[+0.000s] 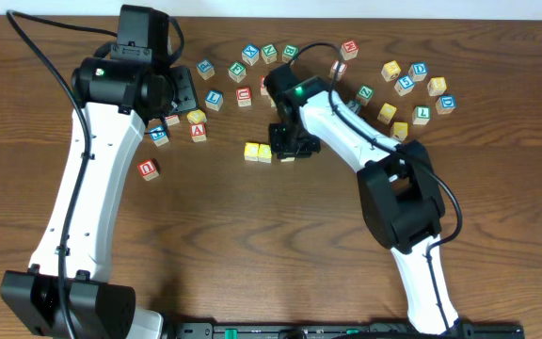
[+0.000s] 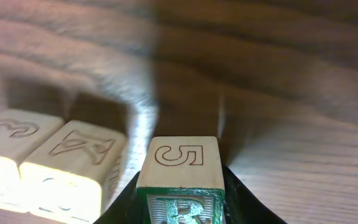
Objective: Spell out CORL
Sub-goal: 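Carry the R block to the right end of the row and lower it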
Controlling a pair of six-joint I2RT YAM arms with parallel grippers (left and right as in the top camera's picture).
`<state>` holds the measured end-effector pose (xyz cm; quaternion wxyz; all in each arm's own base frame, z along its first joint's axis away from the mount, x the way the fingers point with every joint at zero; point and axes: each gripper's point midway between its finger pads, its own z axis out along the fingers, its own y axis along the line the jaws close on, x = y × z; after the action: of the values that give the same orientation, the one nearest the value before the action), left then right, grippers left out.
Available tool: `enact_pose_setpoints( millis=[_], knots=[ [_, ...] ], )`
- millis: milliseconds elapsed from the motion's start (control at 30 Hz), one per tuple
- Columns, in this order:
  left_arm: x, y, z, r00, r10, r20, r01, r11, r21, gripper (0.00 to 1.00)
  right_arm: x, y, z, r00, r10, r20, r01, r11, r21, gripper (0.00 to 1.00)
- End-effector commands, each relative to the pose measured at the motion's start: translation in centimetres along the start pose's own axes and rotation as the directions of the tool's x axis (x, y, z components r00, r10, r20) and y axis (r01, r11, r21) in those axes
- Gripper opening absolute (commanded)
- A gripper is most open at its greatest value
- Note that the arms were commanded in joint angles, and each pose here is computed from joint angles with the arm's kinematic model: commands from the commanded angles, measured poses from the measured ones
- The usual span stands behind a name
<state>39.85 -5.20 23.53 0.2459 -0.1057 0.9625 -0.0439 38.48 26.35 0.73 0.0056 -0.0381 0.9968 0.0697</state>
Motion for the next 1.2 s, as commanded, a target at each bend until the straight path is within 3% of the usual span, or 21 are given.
enact_pose_setpoints(
  millis=[0,433,1167],
  knots=[
    [-0.2,0.1,-0.5,1.000,-0.005,0.012,0.005,1.000,0.001,0.55,1.9,0.6,2.1,0.998,-0.009,-0.061,0.010,1.000,0.019,0.28],
    [-0.2,0.1,-0.5,1.000,-0.005,0.012,0.005,1.000,0.001,0.55,1.3,0.4,1.8,0.999,0.015,-0.047,-0.014,1.000,0.013,0.31],
    [-0.3,0.1,-0.5,1.000,-0.005,0.013,0.005,1.000,0.001,0.55,-0.4,1.6,-2.9,0.998,-0.014,0.057,0.017,0.999,-0.048,0.34]
  ],
)
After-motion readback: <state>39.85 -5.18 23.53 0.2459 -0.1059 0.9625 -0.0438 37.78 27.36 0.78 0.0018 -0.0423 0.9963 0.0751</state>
